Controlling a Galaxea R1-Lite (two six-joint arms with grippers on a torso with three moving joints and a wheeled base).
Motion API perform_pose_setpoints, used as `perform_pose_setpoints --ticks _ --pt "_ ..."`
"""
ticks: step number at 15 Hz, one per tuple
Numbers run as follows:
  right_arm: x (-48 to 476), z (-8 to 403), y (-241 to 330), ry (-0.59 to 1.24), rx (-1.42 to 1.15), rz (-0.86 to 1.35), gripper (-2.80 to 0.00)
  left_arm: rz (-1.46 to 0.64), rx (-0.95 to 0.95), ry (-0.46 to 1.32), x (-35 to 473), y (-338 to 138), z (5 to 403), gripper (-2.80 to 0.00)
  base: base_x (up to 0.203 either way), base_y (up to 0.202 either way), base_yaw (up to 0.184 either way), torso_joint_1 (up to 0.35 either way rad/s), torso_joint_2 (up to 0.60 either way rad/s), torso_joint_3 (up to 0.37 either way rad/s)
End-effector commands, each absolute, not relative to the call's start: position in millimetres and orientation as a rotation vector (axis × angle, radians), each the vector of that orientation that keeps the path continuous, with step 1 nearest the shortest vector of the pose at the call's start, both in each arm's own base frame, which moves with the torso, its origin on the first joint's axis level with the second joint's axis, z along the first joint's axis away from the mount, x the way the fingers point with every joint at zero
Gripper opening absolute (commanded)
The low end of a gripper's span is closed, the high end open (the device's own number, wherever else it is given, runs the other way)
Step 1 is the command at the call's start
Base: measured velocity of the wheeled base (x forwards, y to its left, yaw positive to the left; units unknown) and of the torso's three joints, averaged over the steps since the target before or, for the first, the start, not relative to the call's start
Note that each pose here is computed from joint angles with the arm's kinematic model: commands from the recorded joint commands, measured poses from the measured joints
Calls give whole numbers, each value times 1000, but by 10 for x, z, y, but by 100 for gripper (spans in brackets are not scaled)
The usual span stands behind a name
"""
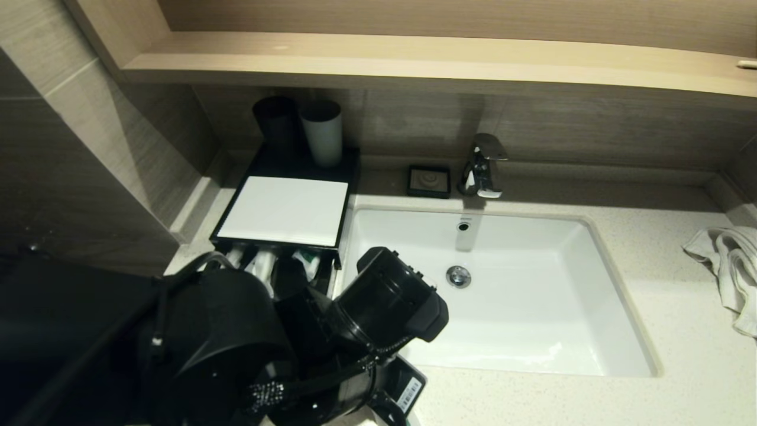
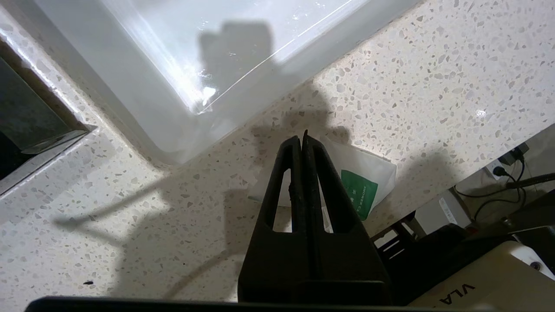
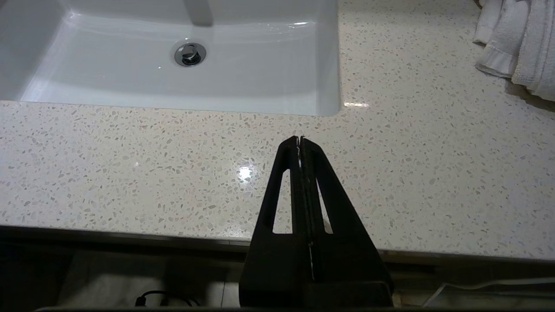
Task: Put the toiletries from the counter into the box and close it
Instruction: Pick up the bathroom toiletry
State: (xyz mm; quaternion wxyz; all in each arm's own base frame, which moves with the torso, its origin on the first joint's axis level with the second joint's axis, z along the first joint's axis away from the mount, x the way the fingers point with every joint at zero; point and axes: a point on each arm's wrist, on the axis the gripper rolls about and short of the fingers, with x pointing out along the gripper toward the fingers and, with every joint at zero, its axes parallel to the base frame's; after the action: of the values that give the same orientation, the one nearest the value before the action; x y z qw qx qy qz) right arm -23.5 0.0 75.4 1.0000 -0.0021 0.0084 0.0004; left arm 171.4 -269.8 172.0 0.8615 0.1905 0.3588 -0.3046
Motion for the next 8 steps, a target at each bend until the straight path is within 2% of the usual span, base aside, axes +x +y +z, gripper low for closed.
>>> perform_pose_setpoints --ticks 1,5,6,8 --pt "-235 754 0 17 -5 1 -280 -634 411 767 1721 -2708 1680 -280 0 0 0 0 0 0" --pt "-235 754 0 17 -5 2 -280 -633 425 780 1705 -2696 1652 -280 0 0 0 0 0 0" --pt "-235 754 0 17 -5 0 -280 -634 423 779 1704 -2694 1657 0 0 0 0 0 0 0" --pt "-235 754 0 17 -5 2 -280 -634 421 777 1703 -2692 1662 0 0 0 0 0 0 0"
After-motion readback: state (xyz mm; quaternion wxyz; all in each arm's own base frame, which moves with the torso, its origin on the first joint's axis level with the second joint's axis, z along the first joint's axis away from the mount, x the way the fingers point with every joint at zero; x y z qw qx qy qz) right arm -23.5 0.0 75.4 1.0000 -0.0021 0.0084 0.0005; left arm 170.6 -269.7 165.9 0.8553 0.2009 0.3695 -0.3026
